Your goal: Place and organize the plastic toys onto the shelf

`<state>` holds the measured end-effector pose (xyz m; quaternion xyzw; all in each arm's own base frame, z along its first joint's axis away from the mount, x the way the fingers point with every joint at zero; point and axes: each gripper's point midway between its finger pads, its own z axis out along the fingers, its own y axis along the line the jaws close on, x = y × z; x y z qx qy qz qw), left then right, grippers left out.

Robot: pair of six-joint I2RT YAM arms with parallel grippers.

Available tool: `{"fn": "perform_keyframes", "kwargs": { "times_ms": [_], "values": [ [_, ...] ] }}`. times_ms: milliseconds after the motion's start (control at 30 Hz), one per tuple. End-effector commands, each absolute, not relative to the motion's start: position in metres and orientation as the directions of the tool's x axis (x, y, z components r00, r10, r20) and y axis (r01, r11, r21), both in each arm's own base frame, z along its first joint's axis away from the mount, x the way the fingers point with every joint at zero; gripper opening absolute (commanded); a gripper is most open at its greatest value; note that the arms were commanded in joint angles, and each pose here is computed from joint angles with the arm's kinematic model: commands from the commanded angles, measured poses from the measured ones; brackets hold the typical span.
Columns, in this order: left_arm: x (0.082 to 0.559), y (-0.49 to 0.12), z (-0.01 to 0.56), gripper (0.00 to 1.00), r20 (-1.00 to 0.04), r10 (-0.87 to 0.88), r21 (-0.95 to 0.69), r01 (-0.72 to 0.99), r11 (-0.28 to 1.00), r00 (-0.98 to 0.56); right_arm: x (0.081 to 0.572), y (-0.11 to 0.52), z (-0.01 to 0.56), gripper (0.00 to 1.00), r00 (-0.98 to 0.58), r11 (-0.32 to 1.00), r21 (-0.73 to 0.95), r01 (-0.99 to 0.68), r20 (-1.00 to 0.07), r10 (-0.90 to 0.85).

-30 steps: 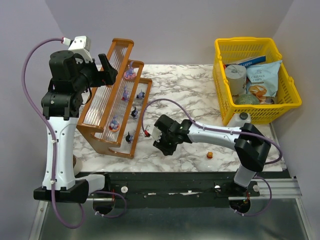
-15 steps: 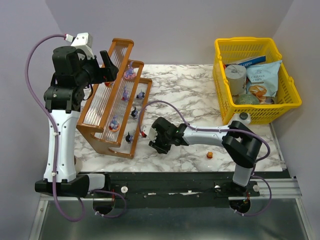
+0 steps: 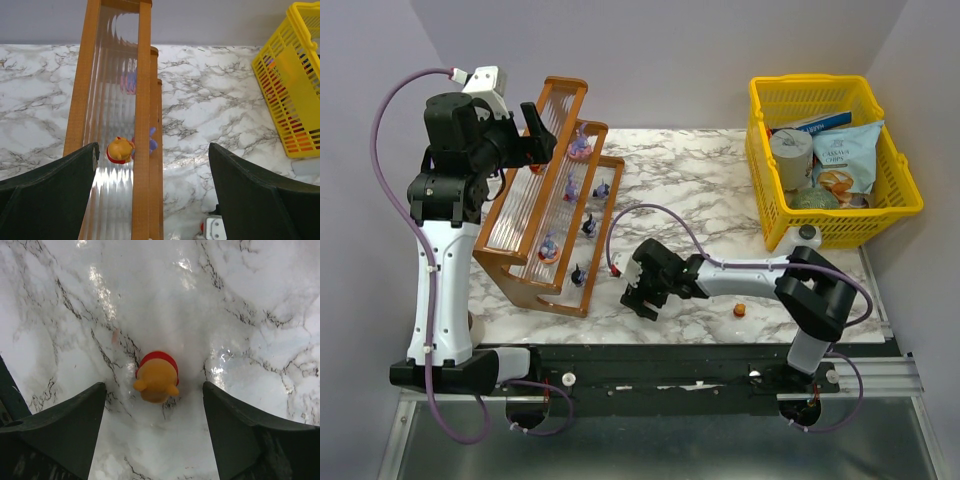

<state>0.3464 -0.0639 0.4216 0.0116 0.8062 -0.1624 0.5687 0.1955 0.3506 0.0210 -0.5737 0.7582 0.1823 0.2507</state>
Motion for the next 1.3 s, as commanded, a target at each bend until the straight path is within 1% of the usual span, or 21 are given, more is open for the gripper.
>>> {"fn": "perform_keyframes", "kwargs": {
  "times_ms": [0,33,67,200,233,300,433,533,667,700,800,933,1033,1133,1267],
  "values": [
    [0.333,-0.063,0.427,0.99,-0.931,-0.152,-0.231,0.211,0.95,-0.333,0.193,0.36,0.035,0.85,-0.23,0.298,0.017,-0.954,-0.678,-0.699],
    [0.333,-0.064,0.429,0.99,-0.933,-0.154,-0.231,0.214,0.949,-0.325,0.19,0.362,0.035,0.84,-0.229,0.291,0.029,-0.956,-0.692,-0.685],
    [0.331,-0.063,0.429,0.99,-0.934,-0.156,-0.231,0.212,0.95,-0.321,0.19,0.365,0.035,0.83,-0.219,0.291,0.028,-0.956,-0.729,-0.649],
    [0.329,-0.062,0.431,0.99,-0.939,-0.163,-0.231,0.204,0.951,-0.304,0.187,0.368,0.033,0.79,-0.245,0.318,0.066,-0.946,-0.789,-0.564],
    [0.328,-0.061,0.431,0.99,-0.938,-0.164,-0.232,0.202,0.951,-0.304,0.192,0.373,0.04,0.76,-0.235,0.335,0.059,-0.94,-0.826,-0.512],
    [0.327,-0.061,0.429,0.99,-0.939,-0.166,-0.232,0.198,0.952,-0.302,0.191,0.364,0.035,0.73,-0.255,0.372,0.064,-0.926,-0.833,-0.491],
    [0.322,-0.058,0.433,0.99,-0.944,-0.168,-0.227,0.192,0.955,-0.283,0.2,0.359,0.041,0.63,-0.238,0.421,0.041,-0.906,-0.874,-0.425],
    [0.318,-0.056,0.435,0.99,-0.948,-0.167,-0.222,0.186,0.957,-0.269,0.205,0.363,0.054,0.6,-0.211,0.431,0.04,-0.901,-0.91,-0.356],
    [0.317,-0.056,0.433,0.99,-0.948,-0.169,-0.222,0.182,0.958,-0.269,0.206,0.375,0.065,0.6,-0.188,0.407,0.052,-0.912,-0.935,-0.302],
    [0.317,-0.055,0.432,0.99,-0.947,-0.172,-0.225,0.178,0.958,-0.271,0.205,0.378,0.067,0.6,-0.216,0.413,0.087,-0.906,-0.936,-0.277],
    [0.318,-0.055,0.432,0.99,-0.946,-0.176,-0.228,0.174,0.958,-0.271,0.207,0.385,0.07,0.56,-0.219,0.411,0.103,-0.906,-0.944,-0.247],
    [0.32,-0.056,0.431,0.99,-0.942,-0.189,-0.242,0.171,0.955,-0.278,0.208,0.39,0.064,0.49,-0.232,0.406,0.116,-0.907,-0.94,-0.25],
    [0.322,-0.058,0.428,0.99,-0.937,-0.194,-0.251,0.174,0.952,-0.289,0.207,0.386,0.056,0.47,-0.242,0.412,0.119,-0.903,-0.935,-0.26],
    [0.322,-0.058,0.426,0.99,-0.934,-0.2,-0.258,0.17,0.951,-0.297,0.205,0.382,0.053,0.47,-0.247,0.416,0.122,-0.901,-0.933,-0.262],
    [0.324,-0.059,0.423,0.99,-0.928,-0.208,-0.268,0.168,0.949,-0.308,0.205,0.382,0.052,0.5,-0.241,0.417,0.116,-0.901,-0.934,-0.262]
  ]
}}
